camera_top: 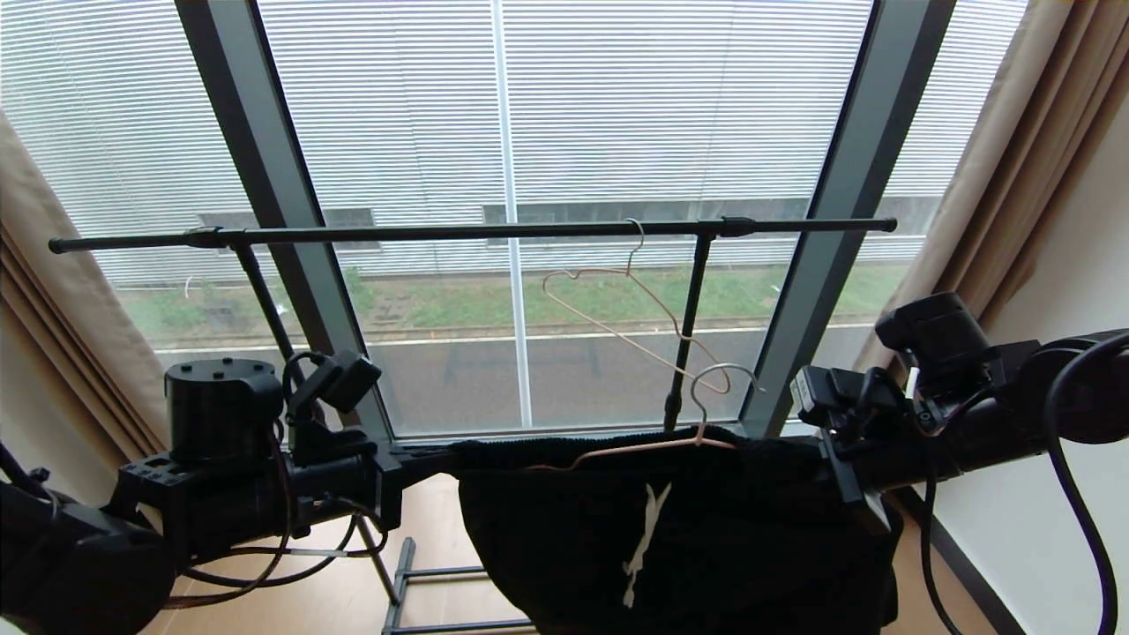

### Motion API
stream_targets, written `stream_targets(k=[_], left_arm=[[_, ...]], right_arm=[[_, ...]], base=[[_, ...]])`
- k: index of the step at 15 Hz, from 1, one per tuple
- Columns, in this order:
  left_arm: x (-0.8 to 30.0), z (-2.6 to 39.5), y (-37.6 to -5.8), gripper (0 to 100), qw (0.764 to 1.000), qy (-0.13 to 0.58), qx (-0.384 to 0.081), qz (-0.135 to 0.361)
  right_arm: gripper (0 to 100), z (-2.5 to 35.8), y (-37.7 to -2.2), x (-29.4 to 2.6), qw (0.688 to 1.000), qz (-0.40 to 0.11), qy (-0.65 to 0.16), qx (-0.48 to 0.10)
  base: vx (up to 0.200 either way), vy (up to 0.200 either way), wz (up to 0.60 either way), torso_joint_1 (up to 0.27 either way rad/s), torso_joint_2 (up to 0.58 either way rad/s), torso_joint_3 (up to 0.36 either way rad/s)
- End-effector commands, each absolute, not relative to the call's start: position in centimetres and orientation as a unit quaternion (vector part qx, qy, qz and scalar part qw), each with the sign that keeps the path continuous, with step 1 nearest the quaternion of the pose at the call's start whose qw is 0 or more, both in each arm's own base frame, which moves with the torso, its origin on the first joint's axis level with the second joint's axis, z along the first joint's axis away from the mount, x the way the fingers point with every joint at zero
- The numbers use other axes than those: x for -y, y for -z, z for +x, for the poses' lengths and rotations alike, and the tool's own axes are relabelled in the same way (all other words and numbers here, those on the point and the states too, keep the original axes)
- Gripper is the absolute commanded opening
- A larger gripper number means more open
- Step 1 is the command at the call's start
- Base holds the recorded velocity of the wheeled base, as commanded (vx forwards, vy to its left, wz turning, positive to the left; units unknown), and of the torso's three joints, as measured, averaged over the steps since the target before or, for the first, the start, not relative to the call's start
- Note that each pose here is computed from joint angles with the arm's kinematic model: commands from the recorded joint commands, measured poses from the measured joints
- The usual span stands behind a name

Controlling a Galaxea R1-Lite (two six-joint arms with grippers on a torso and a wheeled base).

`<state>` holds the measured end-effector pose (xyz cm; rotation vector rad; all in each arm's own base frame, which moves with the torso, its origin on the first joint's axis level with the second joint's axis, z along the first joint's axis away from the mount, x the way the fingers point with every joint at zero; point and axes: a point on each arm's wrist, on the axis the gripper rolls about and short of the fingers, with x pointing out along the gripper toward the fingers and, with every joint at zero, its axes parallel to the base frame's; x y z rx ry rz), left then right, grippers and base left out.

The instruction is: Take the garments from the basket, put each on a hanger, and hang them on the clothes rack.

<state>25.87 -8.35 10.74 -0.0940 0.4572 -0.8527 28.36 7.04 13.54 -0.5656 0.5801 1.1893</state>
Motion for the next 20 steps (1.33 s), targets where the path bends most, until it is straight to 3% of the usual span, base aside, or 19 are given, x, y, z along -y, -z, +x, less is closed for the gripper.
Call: stream_targets(k=[1,4,7,13,16,20], left_arm=[[8.9,26.2,-15.4,0,0.886,0.416,-0.201,-0.037],[10.8,26.8,-17.7,0,0.905,0.365,-0.217,0.020],[13.5,26.4,-19.4,0,0.902,0.353,-0.243,0.051],[15.3,26.5,-21.9,0,0.904,0.347,-0.241,0.068],[15.6,26.7,-23.5,0,0.907,0.345,-0.228,0.080],[18.2,27.0,-21.3,0,0.895,0.348,-0.259,0.106]], right_arm=[[0,28.6,-13.5,-7.7,0.754,-0.261,-0.546,-0.254],[0,28.7,-13.6,-8.2,0.761,-0.258,-0.544,-0.243],[0,28.7,-13.7,-8.3,0.762,-0.253,-0.544,-0.245],[0,29.5,-12.9,-8.7,0.768,-0.250,-0.537,-0.244],[0,30.1,-12.3,-8.8,0.780,-0.274,-0.507,-0.242],[0,30.1,-12.4,-8.9,0.788,-0.255,-0.506,-0.239]], base=[[0.000,0.000,0.00,0.000,0.00,0.000],[0.000,0.000,0.00,0.000,0.00,0.000],[0.000,0.000,0.00,0.000,0.00,0.000],[0.000,0.000,0.00,0.000,0.00,0.000],[0.000,0.000,0.00,0.000,0.00,0.000],[0.000,0.000,0.00,0.000,0.00,0.000]])
